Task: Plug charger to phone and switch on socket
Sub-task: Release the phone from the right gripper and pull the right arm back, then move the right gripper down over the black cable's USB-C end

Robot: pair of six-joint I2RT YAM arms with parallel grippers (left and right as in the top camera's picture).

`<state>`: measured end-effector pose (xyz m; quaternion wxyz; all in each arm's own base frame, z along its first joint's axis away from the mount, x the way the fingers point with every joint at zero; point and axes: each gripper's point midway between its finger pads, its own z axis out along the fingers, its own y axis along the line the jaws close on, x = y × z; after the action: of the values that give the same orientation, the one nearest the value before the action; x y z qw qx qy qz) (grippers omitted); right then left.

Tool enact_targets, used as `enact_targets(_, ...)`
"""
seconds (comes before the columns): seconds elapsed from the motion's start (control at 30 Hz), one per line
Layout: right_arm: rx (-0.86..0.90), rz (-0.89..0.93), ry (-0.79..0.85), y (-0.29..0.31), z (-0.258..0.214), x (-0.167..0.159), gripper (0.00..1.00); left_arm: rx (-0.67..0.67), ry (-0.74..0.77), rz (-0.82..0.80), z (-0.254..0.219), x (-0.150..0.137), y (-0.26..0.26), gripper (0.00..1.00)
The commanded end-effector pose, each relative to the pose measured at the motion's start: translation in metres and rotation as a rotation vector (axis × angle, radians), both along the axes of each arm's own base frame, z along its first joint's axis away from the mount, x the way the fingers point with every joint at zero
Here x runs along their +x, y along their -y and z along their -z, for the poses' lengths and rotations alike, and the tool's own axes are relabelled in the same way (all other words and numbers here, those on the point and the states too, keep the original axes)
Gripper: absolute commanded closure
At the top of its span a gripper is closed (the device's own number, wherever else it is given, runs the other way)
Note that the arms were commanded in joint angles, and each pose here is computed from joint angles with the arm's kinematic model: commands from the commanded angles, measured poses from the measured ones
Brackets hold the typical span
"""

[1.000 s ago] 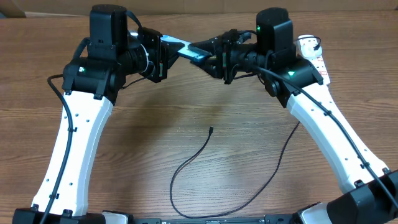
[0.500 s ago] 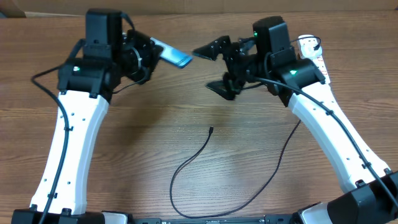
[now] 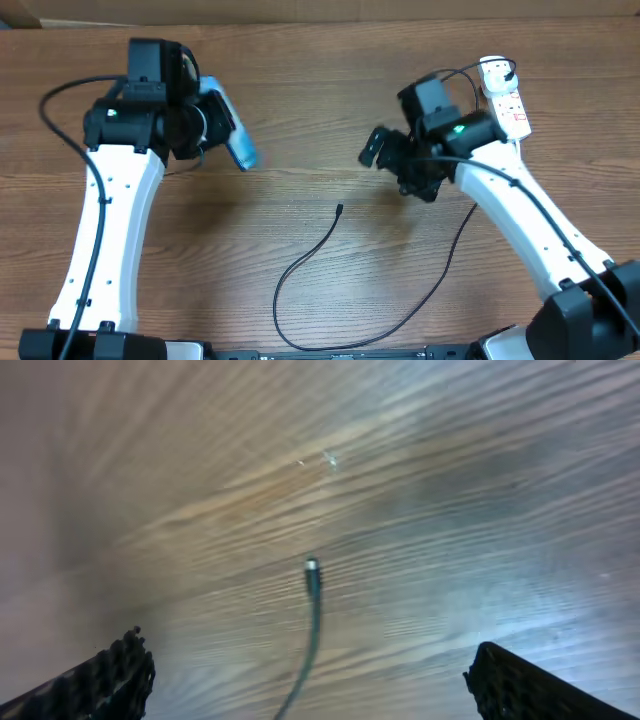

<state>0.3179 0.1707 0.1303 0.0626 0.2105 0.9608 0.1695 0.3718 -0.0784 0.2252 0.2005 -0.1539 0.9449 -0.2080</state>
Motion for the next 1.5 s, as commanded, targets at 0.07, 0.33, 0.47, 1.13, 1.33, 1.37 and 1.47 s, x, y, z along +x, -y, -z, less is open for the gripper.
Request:
enact_targets(0.07, -0.019, -0.06, -0.025, -0.005, 0.022, -0.016, 0.0, -0.192, 0.054, 0.346, 0.0, -0.021, 0.051, 0.96)
enact_targets(0.33, -0.02, -0.059, -0.025, -0.004, 0.023, -0.016, 0.0, -0.177, -0.036, 0.32, 0.014, -0.035, 0.046, 0.96)
enact_targets(0.47, -0.034, -0.069, -0.053, -0.002, 0.025, -0.023, 0.0, -0.066, -0.043, 0.297, 0.025, -0.032, 0.037, 0.96)
enact_targets(1.13, -0.119, -0.114, -0.113, 0.007, 0.043, -0.046, 0.0, 0.002, 0.022, 0.227, 0.023, -0.012, 0.049, 0.96)
enact_targets(1.33, -0.123, -0.144, -0.136, 0.001, 0.043, -0.056, 0.0, -0.014, 0.043, 0.158, 0.019, -0.001, 0.04, 0.96)
enact_targets(1.37, -0.124, -0.154, -0.136, -0.002, 0.043, -0.058, 0.0, -0.025, 0.047, 0.154, 0.018, 0.001, 0.038, 0.96)
enact_targets(1.47, -0.128, -0.18, -0.138, -0.009, 0.043, -0.064, 0.0, -0.031, 0.048, 0.125, 0.018, 0.004, 0.027, 0.96)
